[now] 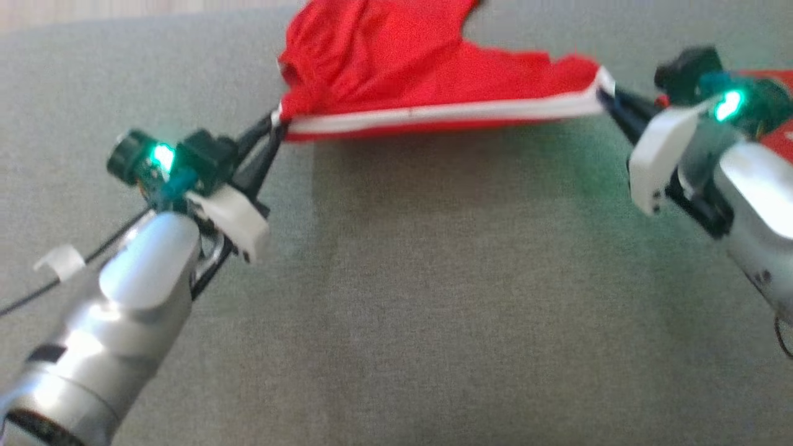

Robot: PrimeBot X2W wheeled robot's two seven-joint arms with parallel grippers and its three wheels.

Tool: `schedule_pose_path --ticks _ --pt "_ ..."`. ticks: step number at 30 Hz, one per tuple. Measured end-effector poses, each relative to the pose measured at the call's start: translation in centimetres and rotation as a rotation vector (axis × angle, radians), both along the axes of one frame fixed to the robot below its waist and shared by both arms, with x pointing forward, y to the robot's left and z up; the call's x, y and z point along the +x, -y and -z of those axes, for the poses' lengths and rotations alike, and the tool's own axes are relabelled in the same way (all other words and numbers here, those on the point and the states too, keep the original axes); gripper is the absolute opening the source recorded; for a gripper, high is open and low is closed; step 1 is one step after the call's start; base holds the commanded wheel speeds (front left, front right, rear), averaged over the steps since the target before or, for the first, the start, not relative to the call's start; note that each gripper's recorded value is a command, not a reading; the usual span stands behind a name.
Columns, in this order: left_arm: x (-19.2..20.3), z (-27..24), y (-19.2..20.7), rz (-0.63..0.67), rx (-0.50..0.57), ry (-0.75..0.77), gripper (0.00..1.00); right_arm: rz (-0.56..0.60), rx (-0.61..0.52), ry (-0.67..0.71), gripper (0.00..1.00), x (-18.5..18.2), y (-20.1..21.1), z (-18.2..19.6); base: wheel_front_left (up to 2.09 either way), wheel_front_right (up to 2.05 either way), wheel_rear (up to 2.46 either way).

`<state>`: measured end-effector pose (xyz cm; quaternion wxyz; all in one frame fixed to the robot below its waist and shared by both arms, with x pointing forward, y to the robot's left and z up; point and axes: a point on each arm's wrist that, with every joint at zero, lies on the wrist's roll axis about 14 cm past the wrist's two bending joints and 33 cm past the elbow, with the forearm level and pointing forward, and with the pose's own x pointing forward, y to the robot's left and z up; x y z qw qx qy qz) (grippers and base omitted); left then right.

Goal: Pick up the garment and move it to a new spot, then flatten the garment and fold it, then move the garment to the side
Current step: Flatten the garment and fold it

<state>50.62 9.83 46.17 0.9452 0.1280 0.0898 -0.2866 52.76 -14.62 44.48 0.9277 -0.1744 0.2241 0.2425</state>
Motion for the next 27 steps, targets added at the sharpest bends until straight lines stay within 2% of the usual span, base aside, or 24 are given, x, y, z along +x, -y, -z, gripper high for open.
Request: schedule_pose_path --ticks 13,15,20,24,27 --pt "-8.3 -0.7 1.2 0.025 -0.099 -0.027 0.00 -0.028 0.061 -0.196 0.00 -11.6 2.6 0.4 0.00 0.00 0.00" --pt "-10.9 0.1 1.6 0.036 -0.108 -0.078 0.00 -0.032 0.076 -0.232 0.00 -14.3 3.1 0.6 0.00 0.00 0.00" --pt "-15.9 2.4 2.8 0.064 -0.118 -0.186 0.00 -0.033 0.073 -0.301 0.00 -18.3 4.7 1.2 0.00 0.00 0.00" --pt "-17.8 2.0 3.1 0.066 -0.134 -0.208 0.00 -0.029 0.097 -0.340 0.00 -20.3 5.2 1.4 0.00 0.00 0.00" --pt "-17.7 0.7 3.3 0.062 -0.150 -0.187 0.00 -0.019 0.110 -0.312 0.00 -19.6 5.5 0.5 0.00 0.00 0.00"
